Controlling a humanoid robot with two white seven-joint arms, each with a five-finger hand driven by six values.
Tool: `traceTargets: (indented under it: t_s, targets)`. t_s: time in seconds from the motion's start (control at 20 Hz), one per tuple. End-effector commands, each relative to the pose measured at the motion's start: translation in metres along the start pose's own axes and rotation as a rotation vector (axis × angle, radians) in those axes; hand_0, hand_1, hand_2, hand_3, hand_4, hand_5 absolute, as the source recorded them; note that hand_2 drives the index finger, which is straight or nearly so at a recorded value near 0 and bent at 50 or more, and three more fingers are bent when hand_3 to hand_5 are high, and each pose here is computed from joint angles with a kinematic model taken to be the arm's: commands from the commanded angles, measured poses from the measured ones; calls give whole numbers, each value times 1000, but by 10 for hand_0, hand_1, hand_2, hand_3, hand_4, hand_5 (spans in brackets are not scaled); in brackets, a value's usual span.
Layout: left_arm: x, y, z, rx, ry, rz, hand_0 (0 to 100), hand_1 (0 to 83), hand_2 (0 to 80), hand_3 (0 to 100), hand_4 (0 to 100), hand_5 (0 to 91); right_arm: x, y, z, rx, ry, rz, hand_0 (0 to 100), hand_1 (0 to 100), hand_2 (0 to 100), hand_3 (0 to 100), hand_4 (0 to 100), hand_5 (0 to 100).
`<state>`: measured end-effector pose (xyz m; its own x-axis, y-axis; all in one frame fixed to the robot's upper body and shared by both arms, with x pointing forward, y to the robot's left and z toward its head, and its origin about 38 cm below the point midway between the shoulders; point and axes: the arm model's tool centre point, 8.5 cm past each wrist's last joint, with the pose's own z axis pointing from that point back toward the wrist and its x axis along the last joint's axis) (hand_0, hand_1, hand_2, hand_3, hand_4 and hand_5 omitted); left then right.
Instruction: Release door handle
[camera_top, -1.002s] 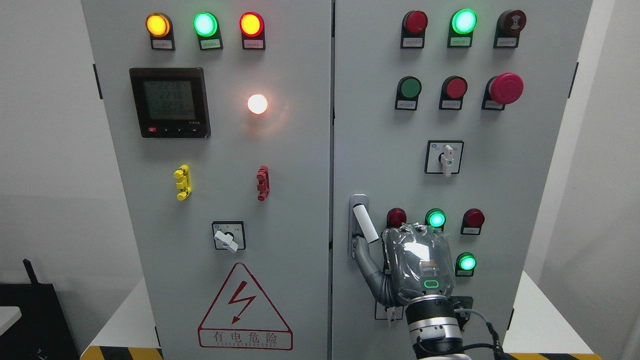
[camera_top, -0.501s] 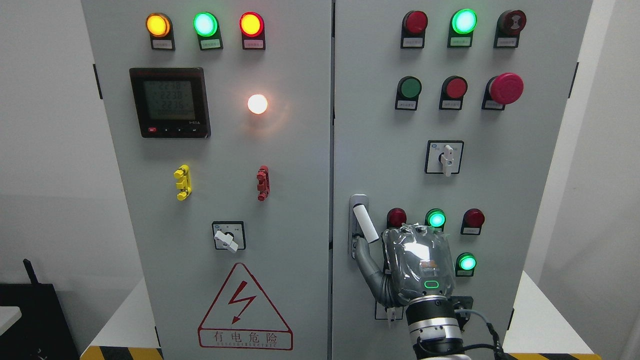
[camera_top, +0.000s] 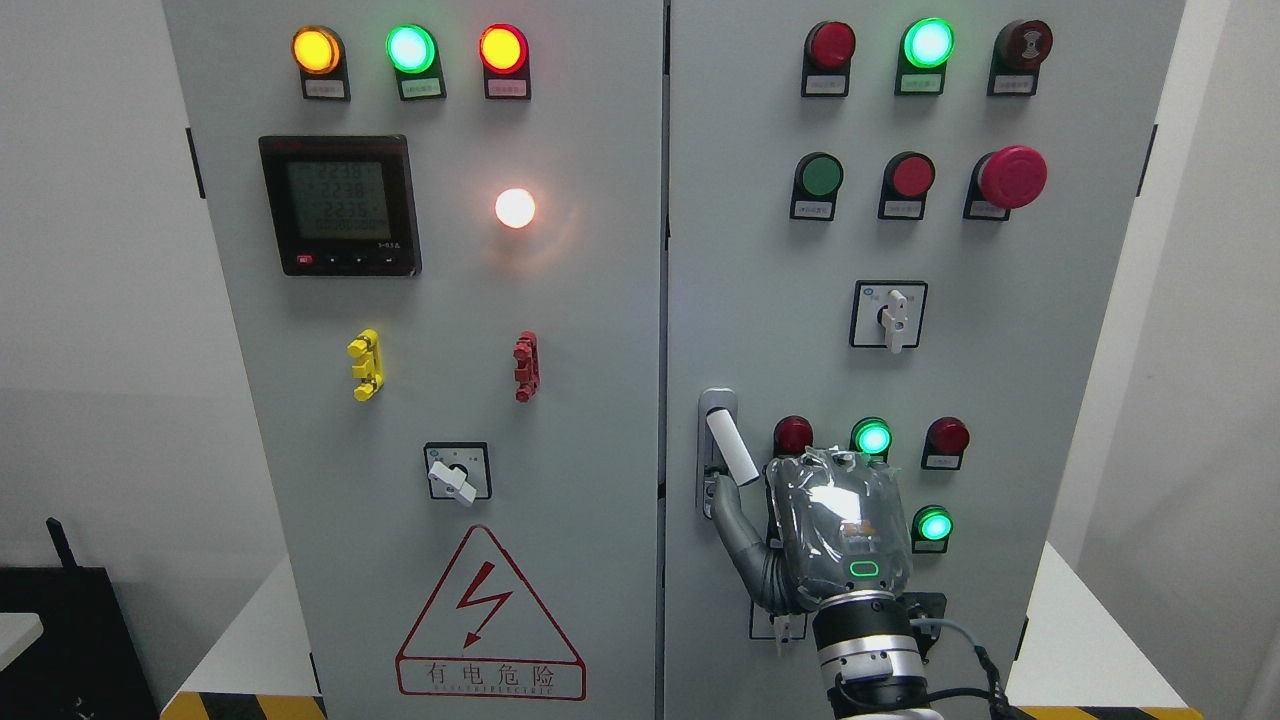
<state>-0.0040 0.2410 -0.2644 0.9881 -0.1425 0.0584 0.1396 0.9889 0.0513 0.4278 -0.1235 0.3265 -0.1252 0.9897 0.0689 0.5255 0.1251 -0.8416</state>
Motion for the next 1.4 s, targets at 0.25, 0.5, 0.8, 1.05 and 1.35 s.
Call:
traceTargets:
  t_s: [0.25,0.5,0.8,1.05,1.35]
  targets:
    - [0,0,0,-2,1,-24,120,389,0,0,0,0,-1,-1,0,0,9,-2,612,0,1000,1000,918,968]
    - [0,0,0,-2,-1,-24,120,389,0,0,0,0,-2,-1,0,-1,10,-2,621,0,1000,1000,917,968]
    - [0,0,0,-2,-1,-24,120,389,0,0,0,0,-2,-1,0,-1,11,-5,625,0,1000,1000,918,968]
    - [0,0,0,-2,1,-24,120,389,0,0,0,0,-2,-1,0,-1,9,-9,635,0,1000,1000,917,968]
    - [0,0,0,-2,-1,-24,120,389,0,0,0,0,0,-3,-1,-7,5,-11,654,0,1000,1000,918,969]
